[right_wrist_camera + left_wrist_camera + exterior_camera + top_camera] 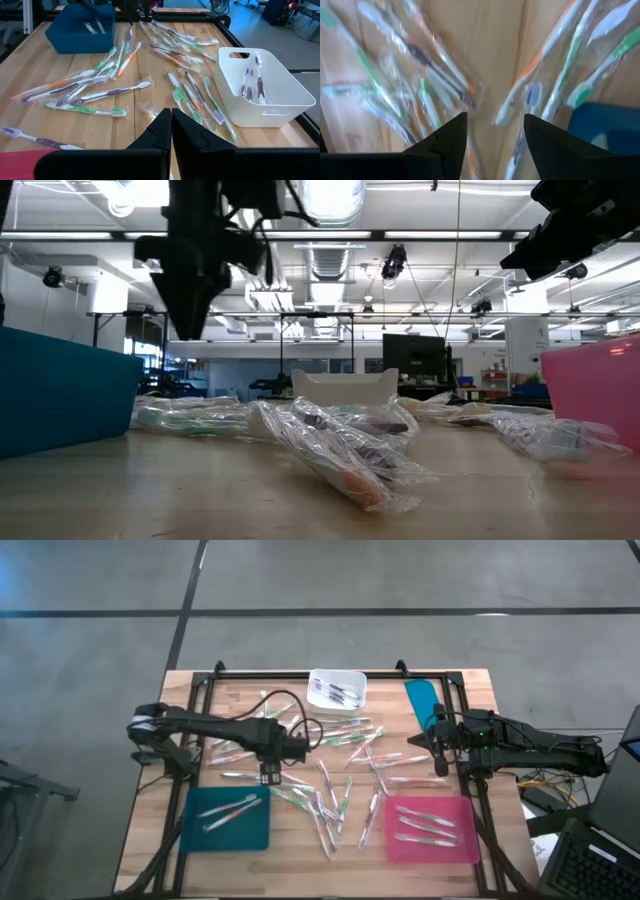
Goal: Pick & Place Toothbrushes
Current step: Put the orange toothbrush into the blue bin
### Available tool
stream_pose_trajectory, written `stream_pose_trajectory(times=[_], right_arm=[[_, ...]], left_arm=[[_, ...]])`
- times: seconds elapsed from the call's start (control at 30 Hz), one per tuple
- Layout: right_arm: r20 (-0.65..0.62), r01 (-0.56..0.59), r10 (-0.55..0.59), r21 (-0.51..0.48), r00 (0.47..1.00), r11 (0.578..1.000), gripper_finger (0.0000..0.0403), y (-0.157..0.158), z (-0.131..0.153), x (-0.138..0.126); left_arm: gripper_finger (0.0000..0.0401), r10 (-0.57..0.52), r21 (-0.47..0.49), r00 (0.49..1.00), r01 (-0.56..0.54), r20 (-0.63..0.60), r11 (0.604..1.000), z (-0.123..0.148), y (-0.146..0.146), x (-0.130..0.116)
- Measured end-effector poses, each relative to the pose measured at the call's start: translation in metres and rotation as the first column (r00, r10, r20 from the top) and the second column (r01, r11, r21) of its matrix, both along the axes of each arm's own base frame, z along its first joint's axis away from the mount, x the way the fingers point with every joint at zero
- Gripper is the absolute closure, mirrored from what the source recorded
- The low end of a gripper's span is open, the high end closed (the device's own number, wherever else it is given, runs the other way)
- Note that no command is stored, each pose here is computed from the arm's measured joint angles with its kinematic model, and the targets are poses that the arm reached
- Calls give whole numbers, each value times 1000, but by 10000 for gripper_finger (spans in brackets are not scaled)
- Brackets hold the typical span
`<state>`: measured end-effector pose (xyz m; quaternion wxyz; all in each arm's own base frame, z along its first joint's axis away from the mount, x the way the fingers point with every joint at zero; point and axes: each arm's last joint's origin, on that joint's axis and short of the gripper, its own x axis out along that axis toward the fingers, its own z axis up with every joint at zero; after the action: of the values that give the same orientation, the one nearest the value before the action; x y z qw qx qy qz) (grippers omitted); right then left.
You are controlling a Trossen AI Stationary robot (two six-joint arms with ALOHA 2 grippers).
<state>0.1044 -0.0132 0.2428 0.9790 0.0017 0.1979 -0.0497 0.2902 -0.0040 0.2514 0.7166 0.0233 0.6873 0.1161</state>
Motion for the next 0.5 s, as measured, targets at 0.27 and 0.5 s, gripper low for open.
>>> stream_pose_trajectory(times=[0.27, 0.5], right_arm=[[0, 1, -1, 1, 1000, 1000, 394, 0, 0, 0], [0, 0, 0, 0, 1000, 1000, 394, 0, 0, 0]], left_arm=[[202, 147, 4, 986, -147, -75, 989, -28, 11, -49], [202, 254, -61, 957, -264, -139, 963, -54, 28, -87]])
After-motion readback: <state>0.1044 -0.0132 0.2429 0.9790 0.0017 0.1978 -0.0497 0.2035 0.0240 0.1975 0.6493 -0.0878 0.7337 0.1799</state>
